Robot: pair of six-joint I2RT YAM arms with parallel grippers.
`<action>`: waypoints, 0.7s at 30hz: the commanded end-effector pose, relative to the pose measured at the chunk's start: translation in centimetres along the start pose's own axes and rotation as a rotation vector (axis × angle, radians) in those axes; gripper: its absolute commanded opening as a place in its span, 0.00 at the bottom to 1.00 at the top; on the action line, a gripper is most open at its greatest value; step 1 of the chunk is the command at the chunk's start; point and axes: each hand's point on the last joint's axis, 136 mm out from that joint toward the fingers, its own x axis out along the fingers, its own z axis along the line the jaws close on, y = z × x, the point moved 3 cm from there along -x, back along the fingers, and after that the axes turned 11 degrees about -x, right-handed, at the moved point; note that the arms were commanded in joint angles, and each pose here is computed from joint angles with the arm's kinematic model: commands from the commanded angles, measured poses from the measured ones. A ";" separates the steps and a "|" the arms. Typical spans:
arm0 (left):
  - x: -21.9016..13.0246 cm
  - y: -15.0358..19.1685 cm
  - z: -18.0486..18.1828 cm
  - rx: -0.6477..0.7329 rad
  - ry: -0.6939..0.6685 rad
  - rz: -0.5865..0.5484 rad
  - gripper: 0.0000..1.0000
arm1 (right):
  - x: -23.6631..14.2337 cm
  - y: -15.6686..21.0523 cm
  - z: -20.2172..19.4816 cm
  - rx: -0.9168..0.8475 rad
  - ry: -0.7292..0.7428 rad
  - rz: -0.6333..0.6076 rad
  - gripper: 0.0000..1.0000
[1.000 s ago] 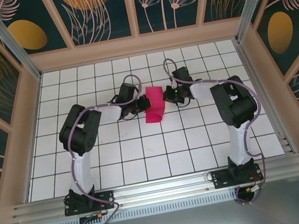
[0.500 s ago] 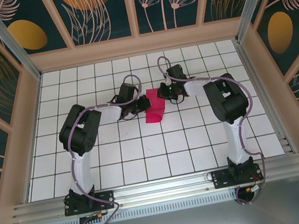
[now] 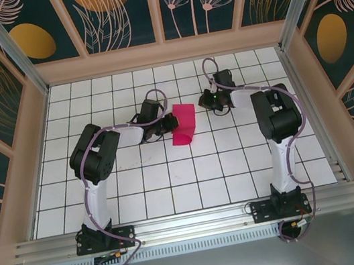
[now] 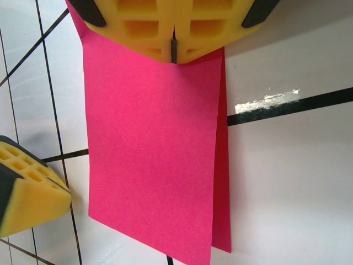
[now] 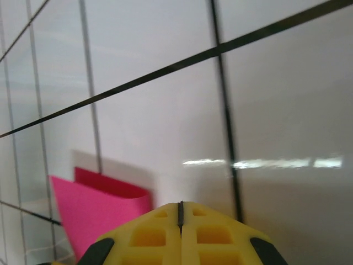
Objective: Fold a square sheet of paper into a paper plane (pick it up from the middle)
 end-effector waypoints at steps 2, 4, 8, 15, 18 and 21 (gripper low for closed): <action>0.6 6.6 10.7 -0.130 -0.368 0.178 0.05 | -1.2 0.5 5.1 -0.096 -0.096 -0.020 0.01; 0.6 6.6 10.7 -0.130 -0.370 0.179 0.05 | -0.5 1.5 5.8 -0.104 -0.113 0.009 0.01; 0.6 6.6 10.7 -0.130 -0.371 0.181 0.05 | 1.5 2.2 5.8 -0.097 -0.121 0.049 0.01; 0.7 6.7 10.8 -0.131 -0.372 0.185 0.05 | 3.3 1.4 3.8 -0.061 -0.064 0.050 0.01; 0.7 6.8 10.9 -0.130 -0.374 0.188 0.05 | 3.4 0.8 1.7 -0.008 -0.018 0.029 0.01; 0.7 6.9 11.0 -0.131 -0.374 0.190 0.05 | 3.3 0.1 0.1 0.023 0.026 0.006 0.01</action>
